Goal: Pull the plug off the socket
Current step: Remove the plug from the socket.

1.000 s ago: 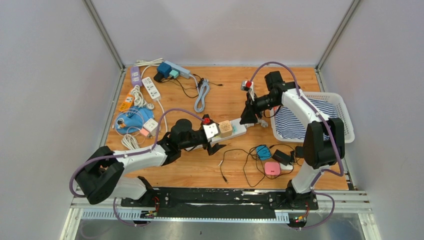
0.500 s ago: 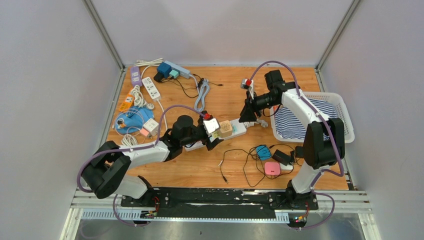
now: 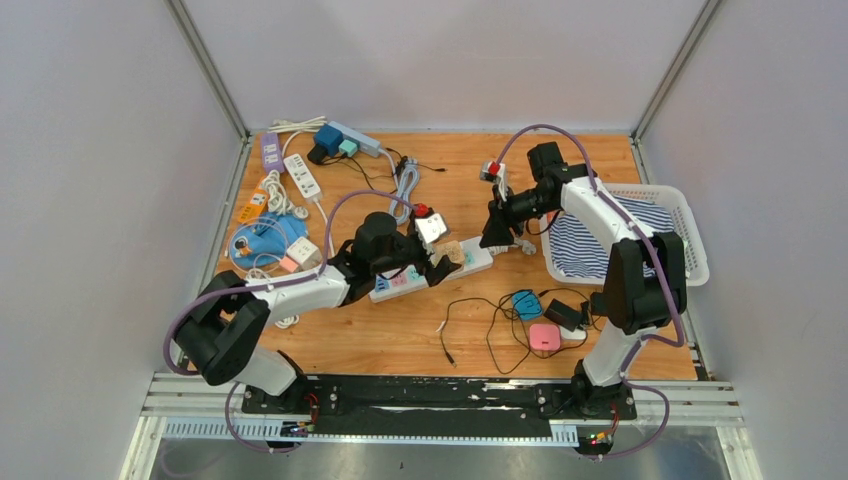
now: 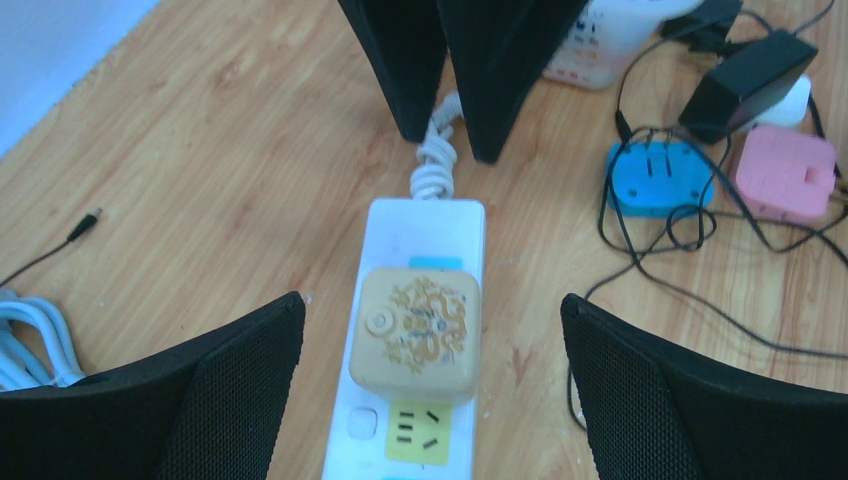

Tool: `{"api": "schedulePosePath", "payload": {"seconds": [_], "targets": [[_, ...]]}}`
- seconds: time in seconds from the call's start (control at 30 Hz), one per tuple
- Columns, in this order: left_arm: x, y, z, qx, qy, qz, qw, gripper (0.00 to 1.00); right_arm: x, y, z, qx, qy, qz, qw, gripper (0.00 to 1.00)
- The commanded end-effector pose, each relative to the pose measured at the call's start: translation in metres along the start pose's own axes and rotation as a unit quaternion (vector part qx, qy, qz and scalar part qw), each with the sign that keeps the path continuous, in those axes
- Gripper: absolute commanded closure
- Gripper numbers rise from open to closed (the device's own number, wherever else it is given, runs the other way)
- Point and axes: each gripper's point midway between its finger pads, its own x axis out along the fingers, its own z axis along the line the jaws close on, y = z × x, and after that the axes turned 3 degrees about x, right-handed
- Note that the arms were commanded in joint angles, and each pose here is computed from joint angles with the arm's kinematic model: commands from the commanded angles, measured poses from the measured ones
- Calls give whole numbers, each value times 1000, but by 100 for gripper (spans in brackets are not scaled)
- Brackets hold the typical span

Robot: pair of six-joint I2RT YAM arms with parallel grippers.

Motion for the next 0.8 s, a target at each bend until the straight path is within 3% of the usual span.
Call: {"api": "schedulePosePath", "payload": {"seconds": [0.0,0.3,0.57,0.67,0.77], "targets": [[7,-14,1,-37,13,8,999,0,-2,4,3,9,-4,9,1000,51],[-2,12,5,-87,-37,46,994,0,-10,13,-7,24,5,8,1000,50],[-5,13,-4,-68,-32,48,996,0,-7,13,-2,15,-15,0,1000,50],[-19,-12,4,-138,-24,8,990,0,-8,7,6,-14,-25,-11,1000,50],[-42,-45,17,-137,-39,-41,989,0,-10,1,13,-59,-22,-9,998,48]]}}
